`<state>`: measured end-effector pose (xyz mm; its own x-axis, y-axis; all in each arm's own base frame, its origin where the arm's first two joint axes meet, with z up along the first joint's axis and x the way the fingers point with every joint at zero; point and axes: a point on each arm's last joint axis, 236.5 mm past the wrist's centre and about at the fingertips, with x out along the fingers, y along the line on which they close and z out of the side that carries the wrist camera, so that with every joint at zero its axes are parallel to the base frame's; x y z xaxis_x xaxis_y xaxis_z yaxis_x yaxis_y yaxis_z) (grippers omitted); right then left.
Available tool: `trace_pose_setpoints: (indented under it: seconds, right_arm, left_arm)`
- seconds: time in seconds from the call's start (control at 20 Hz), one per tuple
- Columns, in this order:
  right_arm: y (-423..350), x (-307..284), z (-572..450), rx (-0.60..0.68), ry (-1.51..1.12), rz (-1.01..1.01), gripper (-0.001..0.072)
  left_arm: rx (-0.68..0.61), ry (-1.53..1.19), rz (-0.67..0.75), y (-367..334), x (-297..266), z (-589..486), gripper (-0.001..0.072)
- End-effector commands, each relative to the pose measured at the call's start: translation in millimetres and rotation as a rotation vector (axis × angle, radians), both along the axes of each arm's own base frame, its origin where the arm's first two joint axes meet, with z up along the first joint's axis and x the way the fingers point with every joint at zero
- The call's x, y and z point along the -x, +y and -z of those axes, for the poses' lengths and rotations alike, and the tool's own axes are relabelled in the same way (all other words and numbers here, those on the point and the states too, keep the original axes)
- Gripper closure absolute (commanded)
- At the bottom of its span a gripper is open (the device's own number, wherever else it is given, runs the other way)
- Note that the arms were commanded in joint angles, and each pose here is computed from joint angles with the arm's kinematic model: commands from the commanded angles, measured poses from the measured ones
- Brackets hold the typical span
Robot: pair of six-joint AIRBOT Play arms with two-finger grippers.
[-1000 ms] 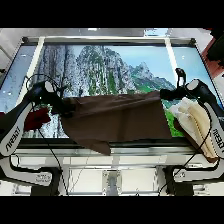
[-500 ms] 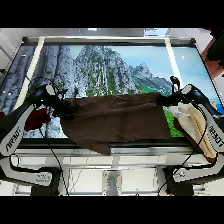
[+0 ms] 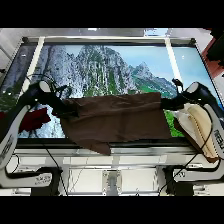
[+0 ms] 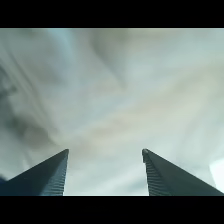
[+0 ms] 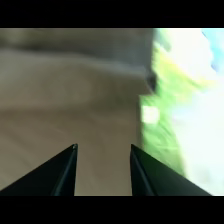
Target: Fold the shirts.
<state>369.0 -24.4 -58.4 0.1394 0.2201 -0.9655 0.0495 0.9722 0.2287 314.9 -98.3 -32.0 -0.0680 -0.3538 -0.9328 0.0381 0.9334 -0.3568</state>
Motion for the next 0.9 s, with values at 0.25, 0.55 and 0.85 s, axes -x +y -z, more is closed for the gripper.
trace_pose_setpoints:
  seconds: [0.25,0.55,0.85]
  right_arm:
    - [-68.1,72.2,-77.1,0.070,0.030,0.155,0.0321]
    - [-38.5,57.9,-102.3,-0.036,-0.084,0.138,0.0321]
    - [-13.7,48.4,-113.8,-0.145,-0.132,0.114,0.0321]
  left_arm:
    - [0.060,-0.164,-0.045,-6.5,101.8,-69.2,0.0164]
    - [0.231,0.087,-0.239,-42.9,180.0,33.2,0.0164]
    - [0.275,-0.091,-0.350,-43.8,144.0,57.0,0.0232]
